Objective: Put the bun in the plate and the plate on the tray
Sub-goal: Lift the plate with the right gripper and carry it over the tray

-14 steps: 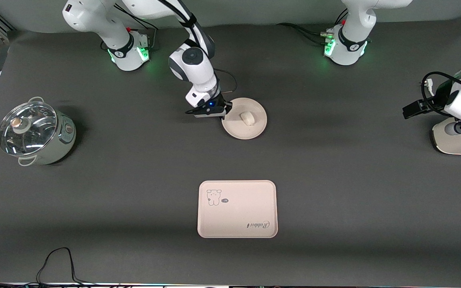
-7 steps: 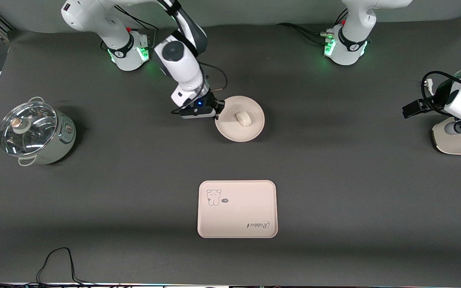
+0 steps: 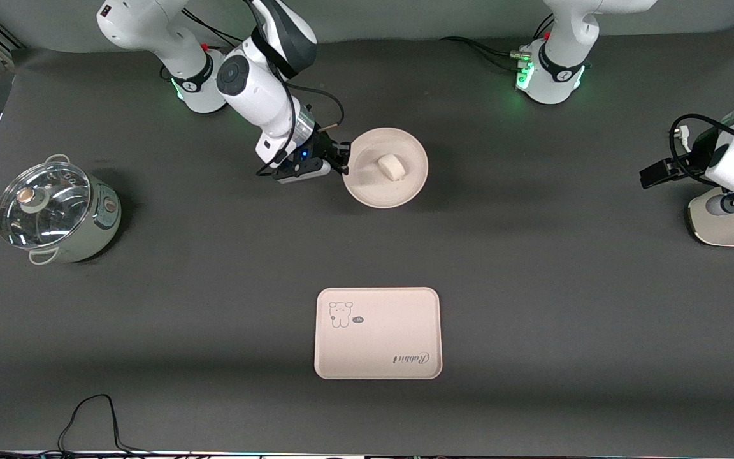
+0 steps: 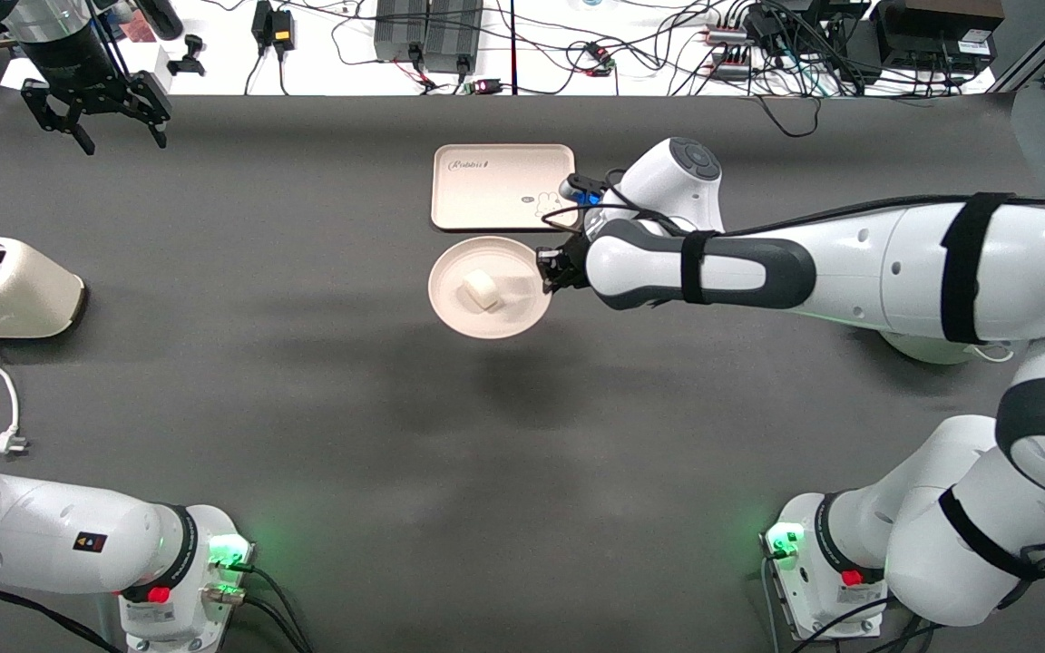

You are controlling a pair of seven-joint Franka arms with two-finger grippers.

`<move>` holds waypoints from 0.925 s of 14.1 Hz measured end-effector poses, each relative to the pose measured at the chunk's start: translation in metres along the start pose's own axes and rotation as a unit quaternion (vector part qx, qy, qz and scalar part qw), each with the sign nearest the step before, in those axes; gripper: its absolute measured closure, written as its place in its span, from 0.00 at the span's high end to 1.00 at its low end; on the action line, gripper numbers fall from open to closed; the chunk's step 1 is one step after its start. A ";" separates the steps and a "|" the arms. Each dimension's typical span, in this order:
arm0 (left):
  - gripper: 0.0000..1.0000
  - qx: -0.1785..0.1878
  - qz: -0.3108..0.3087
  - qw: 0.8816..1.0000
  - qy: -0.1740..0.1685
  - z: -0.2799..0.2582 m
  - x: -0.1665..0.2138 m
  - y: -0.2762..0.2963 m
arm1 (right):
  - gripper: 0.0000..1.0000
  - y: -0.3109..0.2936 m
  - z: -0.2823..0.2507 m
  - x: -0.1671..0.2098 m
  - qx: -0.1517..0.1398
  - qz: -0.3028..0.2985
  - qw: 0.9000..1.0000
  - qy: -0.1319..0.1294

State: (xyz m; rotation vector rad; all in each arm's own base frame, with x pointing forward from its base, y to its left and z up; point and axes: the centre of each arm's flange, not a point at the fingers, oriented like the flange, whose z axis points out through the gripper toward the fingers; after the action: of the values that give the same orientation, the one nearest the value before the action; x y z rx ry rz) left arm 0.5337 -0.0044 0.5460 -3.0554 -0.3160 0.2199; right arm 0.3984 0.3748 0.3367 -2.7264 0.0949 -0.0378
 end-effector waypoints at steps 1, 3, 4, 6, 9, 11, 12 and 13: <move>1.00 0.000 0.000 1.000 0.000 0.000 0.000 0.000 | 0.04 0.003 -0.001 0.014 0.001 0.003 1.000 0.008; 1.00 0.001 0.000 1.000 -0.001 0.001 0.001 0.001 | 0.04 0.003 -0.005 0.052 0.006 0.013 0.999 0.029; 1.00 0.001 0.000 1.000 -0.002 0.002 0.001 0.001 | 0.04 0.001 -0.005 0.073 0.009 0.020 0.999 0.041; 1.00 0.001 0.001 1.000 -0.003 0.003 0.002 0.002 | 0.04 -0.004 -0.002 0.118 0.012 0.029 0.998 0.063; 1.00 0.003 0.001 1.000 -0.007 0.007 0.004 0.003 | 0.04 -0.012 0.008 0.182 0.007 0.034 0.997 0.069; 1.00 0.003 0.001 1.000 -0.007 0.008 0.004 0.003 | 0.04 -0.015 0.012 0.222 0.002 0.031 0.997 0.069; 1.00 0.003 0.001 1.000 -0.008 0.008 0.004 0.003 | 0.04 -0.013 0.016 0.239 -0.002 0.027 0.997 0.069; 1.00 0.003 0.001 1.000 -0.008 0.008 0.004 0.003 | 0.04 -0.009 0.022 0.252 -0.005 0.026 0.997 0.071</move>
State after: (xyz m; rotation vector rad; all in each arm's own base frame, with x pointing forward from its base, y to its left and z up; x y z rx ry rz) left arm 0.5370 -0.0059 0.5375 -3.0498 -0.3124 0.2436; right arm 0.6512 0.3734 0.3235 -2.7280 0.2067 -0.2168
